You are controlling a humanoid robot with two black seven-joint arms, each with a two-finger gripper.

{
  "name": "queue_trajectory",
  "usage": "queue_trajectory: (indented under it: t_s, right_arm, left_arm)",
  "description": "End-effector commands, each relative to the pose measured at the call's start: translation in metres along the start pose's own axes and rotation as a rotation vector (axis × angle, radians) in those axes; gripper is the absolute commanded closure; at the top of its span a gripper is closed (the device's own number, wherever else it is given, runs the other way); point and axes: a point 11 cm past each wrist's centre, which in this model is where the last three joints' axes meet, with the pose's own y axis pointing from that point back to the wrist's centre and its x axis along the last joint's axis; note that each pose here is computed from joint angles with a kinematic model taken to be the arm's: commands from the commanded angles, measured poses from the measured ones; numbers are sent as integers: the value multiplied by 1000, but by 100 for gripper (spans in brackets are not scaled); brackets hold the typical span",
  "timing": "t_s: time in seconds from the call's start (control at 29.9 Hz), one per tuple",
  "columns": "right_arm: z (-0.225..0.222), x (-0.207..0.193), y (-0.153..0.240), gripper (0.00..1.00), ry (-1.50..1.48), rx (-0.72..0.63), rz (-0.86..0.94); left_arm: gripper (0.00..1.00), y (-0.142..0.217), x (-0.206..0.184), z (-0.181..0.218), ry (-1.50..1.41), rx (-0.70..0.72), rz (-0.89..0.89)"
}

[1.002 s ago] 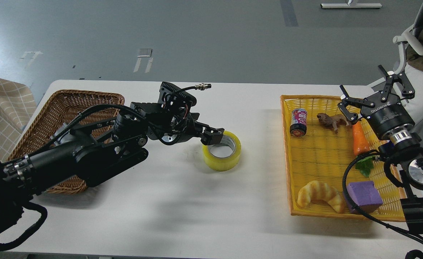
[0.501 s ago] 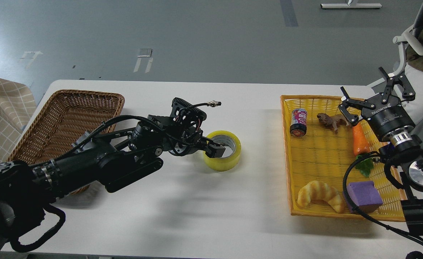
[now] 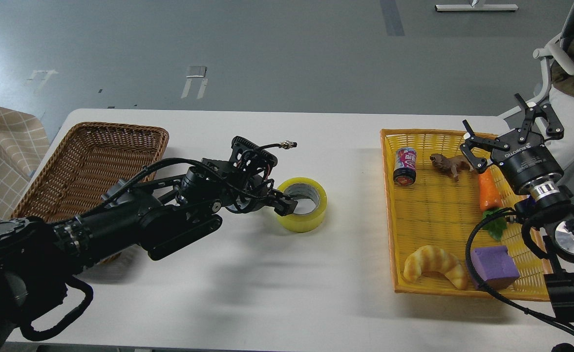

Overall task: Place and transfer tape with both arms
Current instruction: 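Grasp the tape roll's rim with the left gripper and lift, then carry the tape roll with the left gripper into the wicker basket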

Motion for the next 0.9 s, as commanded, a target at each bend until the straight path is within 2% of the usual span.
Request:
queue_trajectory:
  t_s: [0.0, 0.1, 0.43, 0.63, 0.87]
  right_arm:
    - [1, 0, 0, 1, -1, -2, -1]
    - [1, 0, 0, 1, -1, 0, -1]
    - [0, 0, 0, 1, -4, 5, -1]
    - [1, 3, 1, 1, -9, 3, 10]
    - [11, 3, -1, 1, -35, -1, 7]
  left_arm:
    - [100, 0, 1, 3, -9, -33, 0]
    - [100, 2, 10, 10, -35, -77, 17]
    - [100, 22, 52, -11, -105, -6, 81]
    - [100, 43, 62, -52, -97, 75, 101]
    - [100, 91, 66, -129, -21, 214, 122]
